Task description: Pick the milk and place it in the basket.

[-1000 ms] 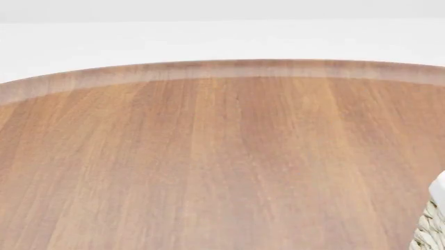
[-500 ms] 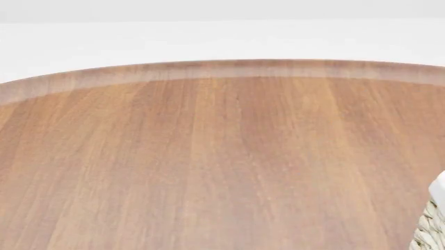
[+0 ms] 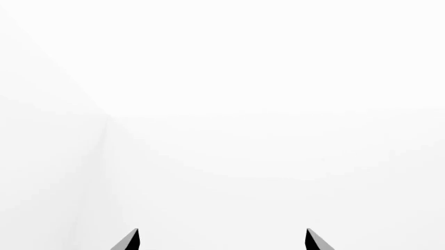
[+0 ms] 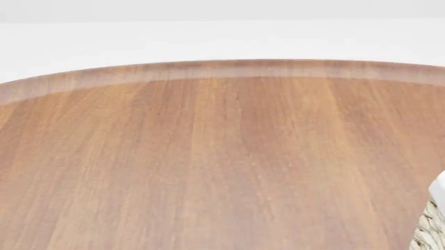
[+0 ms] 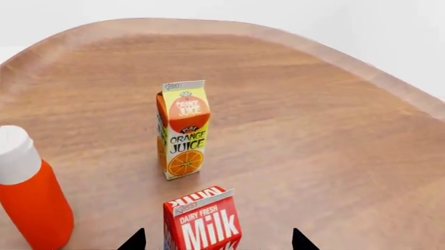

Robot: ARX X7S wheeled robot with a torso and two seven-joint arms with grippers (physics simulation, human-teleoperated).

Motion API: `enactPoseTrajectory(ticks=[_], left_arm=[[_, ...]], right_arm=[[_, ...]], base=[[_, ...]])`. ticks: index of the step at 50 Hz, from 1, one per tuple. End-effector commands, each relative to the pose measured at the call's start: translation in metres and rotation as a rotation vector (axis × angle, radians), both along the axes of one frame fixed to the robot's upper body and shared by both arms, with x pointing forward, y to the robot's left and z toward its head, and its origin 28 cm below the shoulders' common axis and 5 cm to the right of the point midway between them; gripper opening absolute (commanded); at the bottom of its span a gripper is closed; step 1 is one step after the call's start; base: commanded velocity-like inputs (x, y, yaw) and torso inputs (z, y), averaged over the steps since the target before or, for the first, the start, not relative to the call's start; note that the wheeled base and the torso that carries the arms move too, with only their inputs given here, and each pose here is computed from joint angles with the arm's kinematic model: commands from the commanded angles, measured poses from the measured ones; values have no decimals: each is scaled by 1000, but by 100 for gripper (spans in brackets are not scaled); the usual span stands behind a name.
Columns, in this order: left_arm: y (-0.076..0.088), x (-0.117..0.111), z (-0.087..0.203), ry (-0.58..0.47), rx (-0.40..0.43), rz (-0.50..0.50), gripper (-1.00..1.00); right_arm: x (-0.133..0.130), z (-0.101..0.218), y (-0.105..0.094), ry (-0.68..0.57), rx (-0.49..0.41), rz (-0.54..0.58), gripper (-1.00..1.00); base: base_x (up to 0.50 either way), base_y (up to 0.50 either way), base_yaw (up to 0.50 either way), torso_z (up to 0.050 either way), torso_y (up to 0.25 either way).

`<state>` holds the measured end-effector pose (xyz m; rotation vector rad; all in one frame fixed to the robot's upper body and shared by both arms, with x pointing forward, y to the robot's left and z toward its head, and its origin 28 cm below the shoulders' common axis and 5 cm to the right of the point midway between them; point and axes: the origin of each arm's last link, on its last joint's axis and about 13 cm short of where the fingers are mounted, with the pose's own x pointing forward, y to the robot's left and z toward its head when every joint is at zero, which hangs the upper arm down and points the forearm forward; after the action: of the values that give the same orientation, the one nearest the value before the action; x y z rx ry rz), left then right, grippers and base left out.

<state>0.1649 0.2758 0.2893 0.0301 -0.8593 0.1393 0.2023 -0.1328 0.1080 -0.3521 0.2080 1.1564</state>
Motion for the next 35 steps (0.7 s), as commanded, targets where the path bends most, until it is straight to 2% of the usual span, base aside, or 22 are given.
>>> enactPoseTrajectory(ticks=[1,35], left_arm=[[2,0,0,-20,-6,7,100],[2,0,-1,-17,-7,8,100]], right_arm=[[5,-5,3,7,0,2,100],[25,-22,18,58,-49,60,100]], base=[[0,0,0,0,0],[0,0,0,0,0]])
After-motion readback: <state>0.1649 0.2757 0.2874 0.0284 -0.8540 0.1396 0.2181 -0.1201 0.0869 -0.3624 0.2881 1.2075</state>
